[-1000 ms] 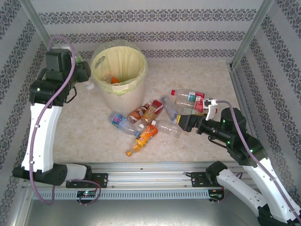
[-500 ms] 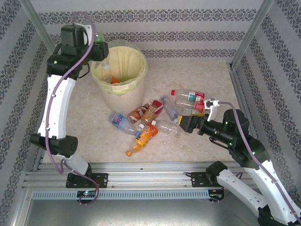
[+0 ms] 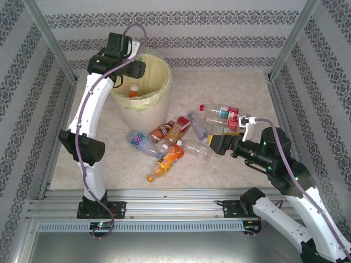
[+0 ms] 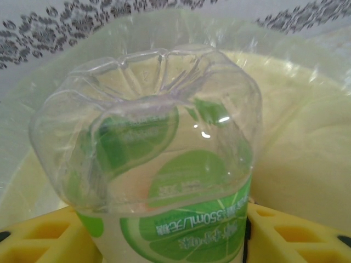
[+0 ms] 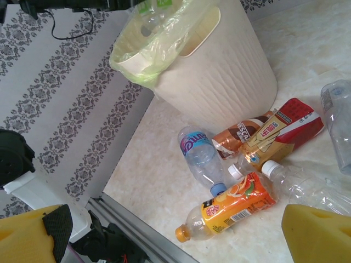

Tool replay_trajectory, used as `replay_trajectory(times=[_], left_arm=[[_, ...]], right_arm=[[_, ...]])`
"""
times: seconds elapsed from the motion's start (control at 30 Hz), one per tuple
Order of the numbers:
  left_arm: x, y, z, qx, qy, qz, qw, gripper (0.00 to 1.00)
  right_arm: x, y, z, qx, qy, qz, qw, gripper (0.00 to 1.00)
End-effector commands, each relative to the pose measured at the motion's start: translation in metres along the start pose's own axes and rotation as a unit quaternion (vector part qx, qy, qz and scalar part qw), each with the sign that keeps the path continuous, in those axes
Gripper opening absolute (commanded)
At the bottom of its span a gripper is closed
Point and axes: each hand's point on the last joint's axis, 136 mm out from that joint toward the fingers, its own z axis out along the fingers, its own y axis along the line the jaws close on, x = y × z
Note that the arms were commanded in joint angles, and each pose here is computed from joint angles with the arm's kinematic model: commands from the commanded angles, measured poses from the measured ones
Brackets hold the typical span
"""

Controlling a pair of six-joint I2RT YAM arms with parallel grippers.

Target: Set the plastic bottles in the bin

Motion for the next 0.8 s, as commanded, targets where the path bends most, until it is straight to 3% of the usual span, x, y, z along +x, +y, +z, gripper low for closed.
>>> replay_trajectory(times=[0.0,0.37,0.77], left_arm=[[0.011,0.002,-0.001,-0.020,0.026,0.029,0.999,0.61],[0.051,0.008,0.027,-0.050,0.103,0.023,0.993,0.61],[0.042,0.008,0.011,-0.058,0.093,-0.010,0.994,0.84]], right_arm=[[-0.003,0.006,-0.002,-0.007,-0.002,-0.015,1.000,0.98],[-0.002,0.006,-0.002,-0.005,0.000,-0.014,1.000,0.98],[0.001,0.001,-0.002,0.003,0.002,-0.007,1.000,0.98]])
